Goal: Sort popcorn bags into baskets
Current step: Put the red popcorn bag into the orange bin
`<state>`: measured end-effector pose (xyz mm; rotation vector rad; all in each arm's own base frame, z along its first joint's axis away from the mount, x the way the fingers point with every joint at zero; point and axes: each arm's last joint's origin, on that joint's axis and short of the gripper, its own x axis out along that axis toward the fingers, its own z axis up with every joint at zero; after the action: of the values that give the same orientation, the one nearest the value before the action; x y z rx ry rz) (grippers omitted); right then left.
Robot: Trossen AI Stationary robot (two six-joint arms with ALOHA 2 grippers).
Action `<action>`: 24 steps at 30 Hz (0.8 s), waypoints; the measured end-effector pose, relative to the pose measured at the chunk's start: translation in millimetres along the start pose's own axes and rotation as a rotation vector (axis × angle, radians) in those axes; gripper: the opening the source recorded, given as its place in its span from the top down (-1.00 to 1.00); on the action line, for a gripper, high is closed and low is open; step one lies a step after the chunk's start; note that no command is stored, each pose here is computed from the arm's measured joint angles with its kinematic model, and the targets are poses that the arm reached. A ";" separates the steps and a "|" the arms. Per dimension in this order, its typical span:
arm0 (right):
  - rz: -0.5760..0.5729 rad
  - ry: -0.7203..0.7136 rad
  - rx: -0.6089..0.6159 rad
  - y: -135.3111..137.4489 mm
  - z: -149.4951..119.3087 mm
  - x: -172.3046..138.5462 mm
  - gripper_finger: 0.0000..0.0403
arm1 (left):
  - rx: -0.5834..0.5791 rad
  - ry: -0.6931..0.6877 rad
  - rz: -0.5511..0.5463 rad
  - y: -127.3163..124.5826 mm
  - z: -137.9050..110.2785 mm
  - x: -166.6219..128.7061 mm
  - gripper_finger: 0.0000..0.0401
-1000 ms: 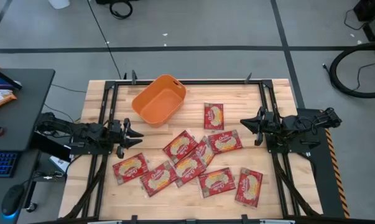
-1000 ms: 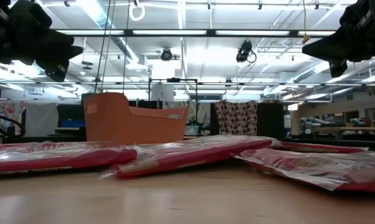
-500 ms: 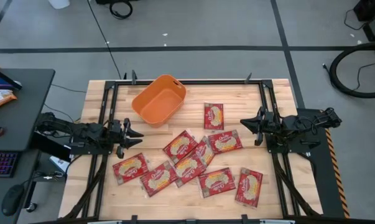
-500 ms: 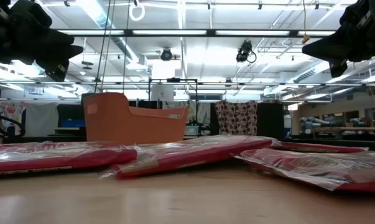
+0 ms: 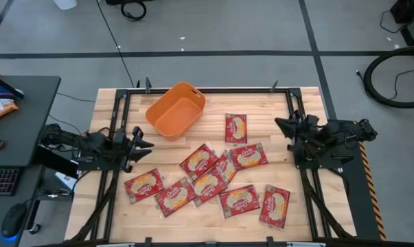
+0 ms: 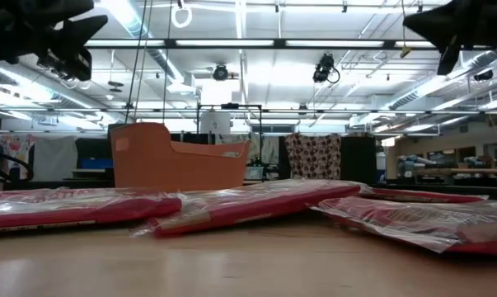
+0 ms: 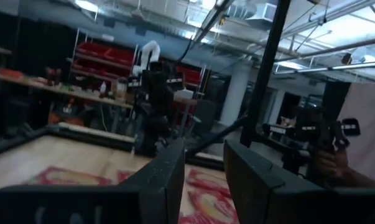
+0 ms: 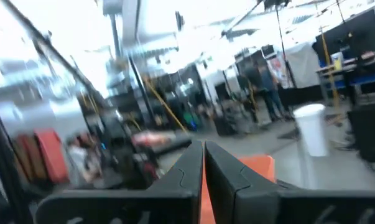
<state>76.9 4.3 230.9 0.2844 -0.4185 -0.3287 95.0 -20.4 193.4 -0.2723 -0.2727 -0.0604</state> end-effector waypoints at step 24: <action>-0.035 0.477 -0.177 8.5 -65.2 37.5 0.85 | 0.039 -0.184 0.146 2.1 16.6 -1.7 0.42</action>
<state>140.0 11.4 189.7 0.1889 0.0855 -0.3180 89.3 -13.9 207.8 -0.2590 -0.4357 0.1145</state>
